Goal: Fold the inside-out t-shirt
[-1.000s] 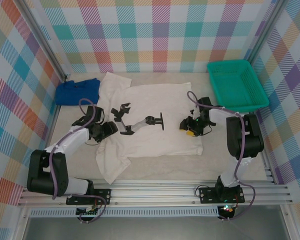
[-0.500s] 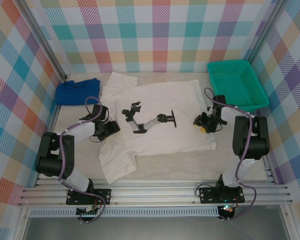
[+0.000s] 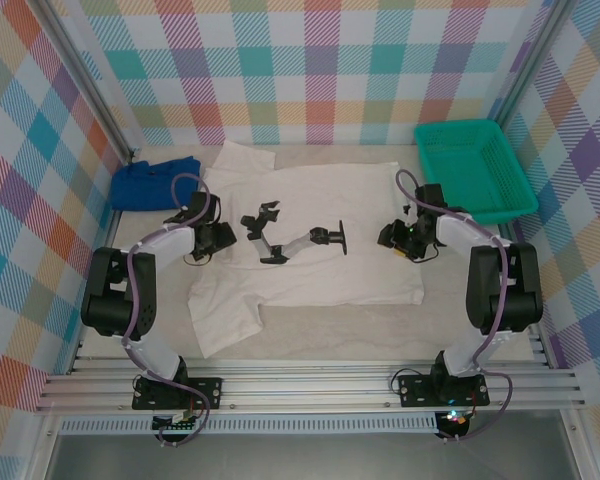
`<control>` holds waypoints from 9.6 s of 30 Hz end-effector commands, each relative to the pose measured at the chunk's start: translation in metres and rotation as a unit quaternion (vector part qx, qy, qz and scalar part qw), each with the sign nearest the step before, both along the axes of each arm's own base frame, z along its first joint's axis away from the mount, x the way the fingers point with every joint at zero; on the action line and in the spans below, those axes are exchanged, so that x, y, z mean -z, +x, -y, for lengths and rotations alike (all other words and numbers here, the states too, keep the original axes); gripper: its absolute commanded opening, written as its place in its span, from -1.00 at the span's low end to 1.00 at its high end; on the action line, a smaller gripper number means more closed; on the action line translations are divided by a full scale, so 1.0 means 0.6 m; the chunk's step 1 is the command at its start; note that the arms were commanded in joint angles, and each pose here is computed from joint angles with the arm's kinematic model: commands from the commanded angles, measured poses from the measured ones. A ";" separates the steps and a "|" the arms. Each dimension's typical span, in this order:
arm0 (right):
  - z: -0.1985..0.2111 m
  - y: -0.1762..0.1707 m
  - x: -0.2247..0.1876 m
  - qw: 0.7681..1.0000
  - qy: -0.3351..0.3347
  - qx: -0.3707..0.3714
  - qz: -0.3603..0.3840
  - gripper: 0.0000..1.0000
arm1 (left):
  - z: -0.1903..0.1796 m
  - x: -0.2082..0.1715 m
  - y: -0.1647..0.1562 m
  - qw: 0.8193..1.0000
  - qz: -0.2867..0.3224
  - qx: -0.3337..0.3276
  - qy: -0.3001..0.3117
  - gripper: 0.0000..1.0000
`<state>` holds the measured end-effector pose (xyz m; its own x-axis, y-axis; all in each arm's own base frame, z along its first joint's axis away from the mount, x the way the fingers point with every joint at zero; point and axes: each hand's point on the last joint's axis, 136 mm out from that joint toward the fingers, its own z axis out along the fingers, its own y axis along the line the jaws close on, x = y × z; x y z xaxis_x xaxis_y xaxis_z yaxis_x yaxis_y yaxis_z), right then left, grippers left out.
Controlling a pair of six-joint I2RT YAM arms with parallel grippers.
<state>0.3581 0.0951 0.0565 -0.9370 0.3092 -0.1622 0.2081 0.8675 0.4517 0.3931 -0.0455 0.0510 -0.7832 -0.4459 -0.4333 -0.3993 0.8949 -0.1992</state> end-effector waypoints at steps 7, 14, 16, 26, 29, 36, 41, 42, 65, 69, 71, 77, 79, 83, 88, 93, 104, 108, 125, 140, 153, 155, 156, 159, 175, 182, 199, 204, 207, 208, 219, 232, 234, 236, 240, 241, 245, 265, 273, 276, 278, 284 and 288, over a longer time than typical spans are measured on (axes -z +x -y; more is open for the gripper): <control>0.020 -0.017 -0.011 0.999 -0.032 0.003 -0.011 0.00 | -0.054 -0.059 -0.040 0.998 0.038 -0.048 0.018 0.44; 0.020 -0.101 -0.013 0.999 -0.034 0.012 -0.021 0.06 | -0.017 -0.036 -0.149 1.000 0.000 0.000 -0.014 0.42; -0.005 -0.103 -0.015 1.000 -0.010 -0.003 -0.014 0.06 | -0.001 -0.040 -0.138 0.999 0.011 0.017 -0.030 0.40; -0.044 -0.080 0.023 0.998 0.043 -0.010 -0.036 0.06 | 0.111 -0.018 -0.025 0.990 0.032 0.088 -0.107 0.37; -0.035 -0.057 0.043 0.998 0.037 -0.003 -0.054 0.04 | 0.101 -0.004 0.019 0.993 0.033 0.077 -0.080 0.36; 0.007 -0.049 0.077 0.994 0.032 0.045 -0.095 -0.11 | 0.039 0.026 0.049 0.999 0.004 0.013 -0.047 0.36; 0.038 -0.057 0.077 0.992 0.028 0.081 -0.097 -0.20 | -0.007 0.053 0.022 0.999 -0.022 -0.024 -0.040 0.36; 0.041 -0.060 0.077 0.991 0.028 0.085 -0.096 -0.21 | -0.015 0.055 0.017 0.998 -0.023 -0.032 -0.039 0.36; 0.045 -0.020 0.057 0.992 0.035 0.101 -0.063 -0.25 | 0.047 0.071 0.133 0.997 -0.041 0.031 -0.064 0.37; 0.040 0.001 0.048 0.993 0.044 0.092 -0.053 -0.25 | 0.038 0.057 0.156 0.997 -0.035 0.032 -0.058 0.37; 0.034 0.006 0.034 0.994 0.052 0.080 -0.045 -0.24 | 0.038 0.040 0.162 0.997 -0.026 0.034 -0.064 0.36; 0.059 -0.041 -0.019 0.998 -0.002 0.064 -0.020 -0.04 | 0.062 -0.069 0.138 0.991 0.050 0.042 -0.119 0.40; 0.074 -0.071 -0.026 0.997 -0.032 0.067 -0.023 0.02 | 0.069 -0.099 0.121 0.988 0.068 0.045 -0.133 0.41; 0.111 -0.130 -0.023 0.992 -0.085 0.084 -0.045 0.07 | 0.084 -0.126 0.084 0.984 0.081 0.053 -0.147 0.41; 0.146 -0.169 -0.002 0.986 -0.080 0.122 -0.077 0.02 | 0.101 -0.124 0.028 0.983 0.075 0.063 -0.157 0.41; 0.145 -0.149 0.018 0.985 -0.049 0.142 -0.081 -0.07 | 0.109 -0.122 -0.005 0.982 0.071 0.075 -0.159 0.42; 0.141 -0.168 0.005 0.984 -0.110 0.120 -0.064 -0.06 | 0.106 -0.127 -0.039 0.983 0.067 0.083 -0.151 0.42; 0.140 -0.178 0.003 0.979 -0.164 0.100 -0.063 0.02 | 0.099 -0.133 -0.050 0.984 0.070 0.082 -0.139 0.42; 0.108 -0.166 0.061 0.976 -0.149 0.096 -0.122 -0.07 | 0.095 -0.138 -0.066 0.984 0.074 0.087 -0.134 0.43; 0.102 -0.149 0.056 0.981 -0.138 0.090 -0.107 -0.69 | 0.084 -0.117 -0.121 0.987 0.042 0.085 -0.127 0.43; 0.079 -0.129 0.017 0.991 -0.099 0.066 -0.058 -0.91 | 0.028 -0.027 -0.329 0.994 -0.104 0.016 -0.026 0.31; 0.076 -0.128 0.012 0.992 -0.094 0.063 -0.052 -0.92 | 0.026 -0.012 -0.356 0.992 -0.126 0.006 -0.022 0.25; 0.074 -0.128 0.010 0.993 -0.092 0.061 -0.050 -0.92 | 0.026 -0.006 -0.368 0.990 -0.136 0.003 -0.018 0.22; 0.070 -0.126 0.008 0.994 -0.085 0.055 -0.043 -0.93 | 0.028 0.007 -0.390 0.988 -0.156 0.003 0.000 0.14; 0.065 -0.120 0.004 0.995 -0.081 0.040 -0.030 -0.96 | 0.062 0.084 -0.398 0.975 -0.216 0.047 0.006 -0.21; 0.069 -0.123 -0.001 0.995 -0.086 0.042 -0.026 -0.96 | 0.063 0.098 -0.401 0.975 -0.218 0.048 0.007 -0.54; 0.043 -0.049 -0.333 0.956 -0.037 0.014 0.290 -1.00 | -0.004 -0.383 -0.238 0.958 0.278 0.018 0.065 -1.00; 0.053 -0.105 -0.558 0.899 -0.042 0.019 0.436 -1.00 | -0.033 -0.612 -0.280 0.904 0.422 0.026 0.055 -1.00; 0.066 -0.179 -0.670 0.860 -0.051 0.030 0.506 -1.00 | -0.057 -0.720 -0.335 0.868 0.493 0.035 0.040 -1.00; 0.071 -0.209 -0.702 0.847 -0.054 0.033 0.528 -1.00 | -0.064 -0.749 -0.355 0.855 0.515 0.040 0.037 -1.00; 0.097 -0.397 -0.887 0.751 -0.060 0.060 0.654 -1.00 | -0.116 -0.960 -0.419 0.786 0.610 0.019 0.096 -1.00; 0.093 0.035 -0.704 0.834 -0.128 0.061 0.534 -1.00 | -0.028 -0.786 0.090 0.889 0.406 0.037 0.207 -1.00; 0.085 0.151 -0.614 0.857 -0.127 0.061 0.495 -0.93 | -0.029 -0.674 0.206 0.913 0.353 0.048 0.200 -0.92; 0.073 0.271 -0.505 0.883 -0.116 0.067 0.450 -0.94 | -0.021 -0.560 0.320 0.929 0.313 0.062 0.187 -0.85; 0.040 0.456 -0.298 0.931 -0.089 0.061 0.349 -0.43 | -0.012 -0.405 0.485 0.928 0.329 0.059 0.165 -0.10; 0.029 0.489 -0.264 0.936 -0.095 0.051 0.336 -0.26 | -0.013 -0.383 0.507 0.925 0.346 0.056 0.145 0.04; -0.004 0.526 -0.222 0.951 -0.068 0.029 0.302 0.00 | -0.040 -0.328 0.527 0.939 0.332 0.017 0.089 0.36; -0.092 0.209 -0.061 0.980 -0.105 -0.119 0.118 0.20 | 0.020 -0.163 0.082 0.990 0.117 -0.006 -0.083 0.79; -0.051 0.138 0.030 0.980 -0.149 -0.128 -0.004 -0.08 | 0.032 -0.058 -0.062 0.994 0.015 -0.001 -0.107 0.79; -0.027 0.093 0.052 0.975 -0.174 -0.129 -0.050 -0.10 | 0.041 -0.028 -0.105 0.994 -0.022 0.007 -0.106 0.78; -0.005 0.057 0.064 0.971 -0.188 -0.121 -0.082 -0.15 | 0.051 -0.006 -0.137 0.993 -0.046 0.017 -0.104 0.78; 0.059 -0.048 0.088 0.963 -0.209 -0.072 -0.156 -0.32 | 0.092 0.039 -0.223 0.988 -0.104 0.040 -0.106 0.78; 0.084 -0.103 0.089 0.957 -0.226 -0.051 -0.174 -0.36 | 0.097 0.054 -0.279 0.985 -0.132 0.038 -0.104 0.78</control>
